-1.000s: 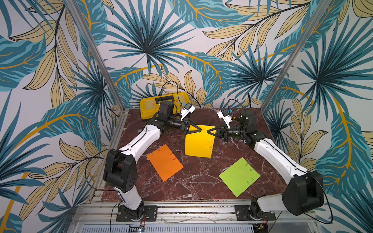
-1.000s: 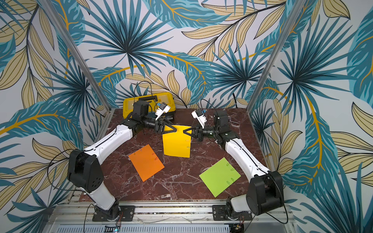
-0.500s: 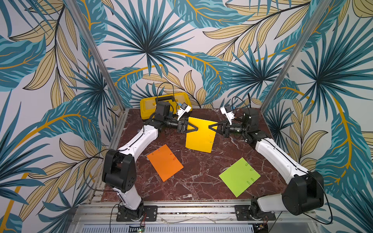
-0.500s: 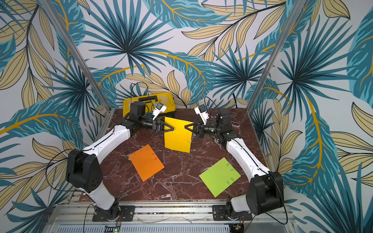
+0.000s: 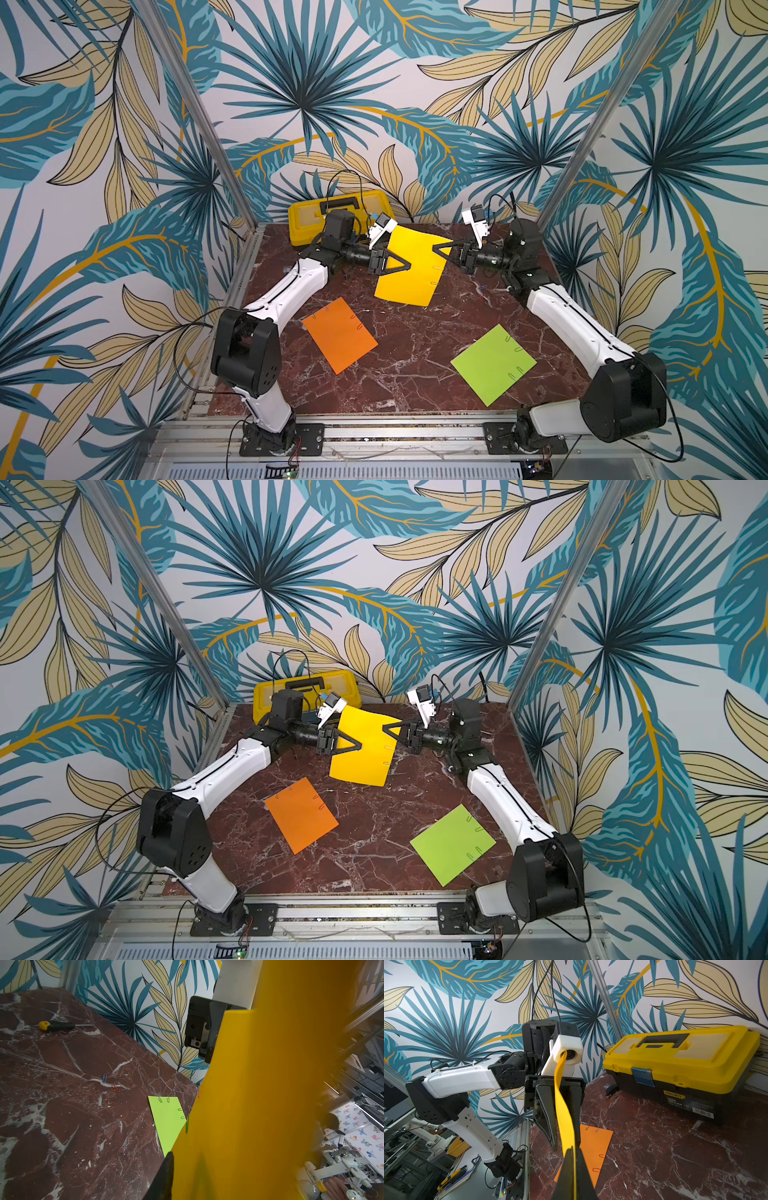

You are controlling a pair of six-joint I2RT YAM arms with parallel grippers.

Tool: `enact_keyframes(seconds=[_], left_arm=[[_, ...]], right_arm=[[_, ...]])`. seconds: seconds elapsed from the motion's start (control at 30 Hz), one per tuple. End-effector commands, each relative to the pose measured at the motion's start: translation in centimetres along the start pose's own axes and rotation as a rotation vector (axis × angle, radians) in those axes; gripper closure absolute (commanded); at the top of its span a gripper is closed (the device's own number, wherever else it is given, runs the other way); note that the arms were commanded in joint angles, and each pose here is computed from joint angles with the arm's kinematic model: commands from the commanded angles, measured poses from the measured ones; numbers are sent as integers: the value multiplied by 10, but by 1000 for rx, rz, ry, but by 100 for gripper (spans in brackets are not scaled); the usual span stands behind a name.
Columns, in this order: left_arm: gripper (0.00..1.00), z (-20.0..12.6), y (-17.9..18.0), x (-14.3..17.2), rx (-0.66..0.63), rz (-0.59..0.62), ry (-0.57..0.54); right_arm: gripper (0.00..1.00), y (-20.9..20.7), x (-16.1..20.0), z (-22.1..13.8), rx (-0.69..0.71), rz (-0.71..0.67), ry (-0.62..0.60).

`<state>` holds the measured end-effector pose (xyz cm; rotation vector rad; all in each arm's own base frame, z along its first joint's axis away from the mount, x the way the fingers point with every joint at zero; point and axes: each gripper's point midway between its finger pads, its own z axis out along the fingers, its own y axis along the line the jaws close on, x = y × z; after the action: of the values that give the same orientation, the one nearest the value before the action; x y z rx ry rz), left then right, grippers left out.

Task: Unclip the paperclips from the documents
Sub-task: Adjust the document, then remove the paper clip from the document.

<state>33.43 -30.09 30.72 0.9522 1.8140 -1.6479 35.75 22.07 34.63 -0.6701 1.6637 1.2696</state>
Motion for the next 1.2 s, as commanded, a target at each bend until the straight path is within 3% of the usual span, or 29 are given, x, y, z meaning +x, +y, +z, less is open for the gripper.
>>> enact_keyframes(seconds=[0.0, 0.27, 0.47, 0.6, 0.87, 1.17], left_arm=[[77, 1, -1, -9, -8, 35, -14], [96, 2, 2, -10, -13, 28, -17], [100, 1, -1, -10, -13, 37, -20], [100, -2, -3, -9, -12, 42, -21], [100, -3, -5, -9, -4, 50, -23], [100, -2, -4, -9, -1, 52, -23]], right_arm=[[100, -8, 5, 1, 19, 11, 2], [97, -9, 11, -2, 43, 9, 26], [58, -14, 15, -7, 64, 30, 39], [48, -14, 22, -10, 53, 47, 60], [45, -20, 56, -9, 25, 123, 132], [47, -15, 58, -7, -30, 165, 108]])
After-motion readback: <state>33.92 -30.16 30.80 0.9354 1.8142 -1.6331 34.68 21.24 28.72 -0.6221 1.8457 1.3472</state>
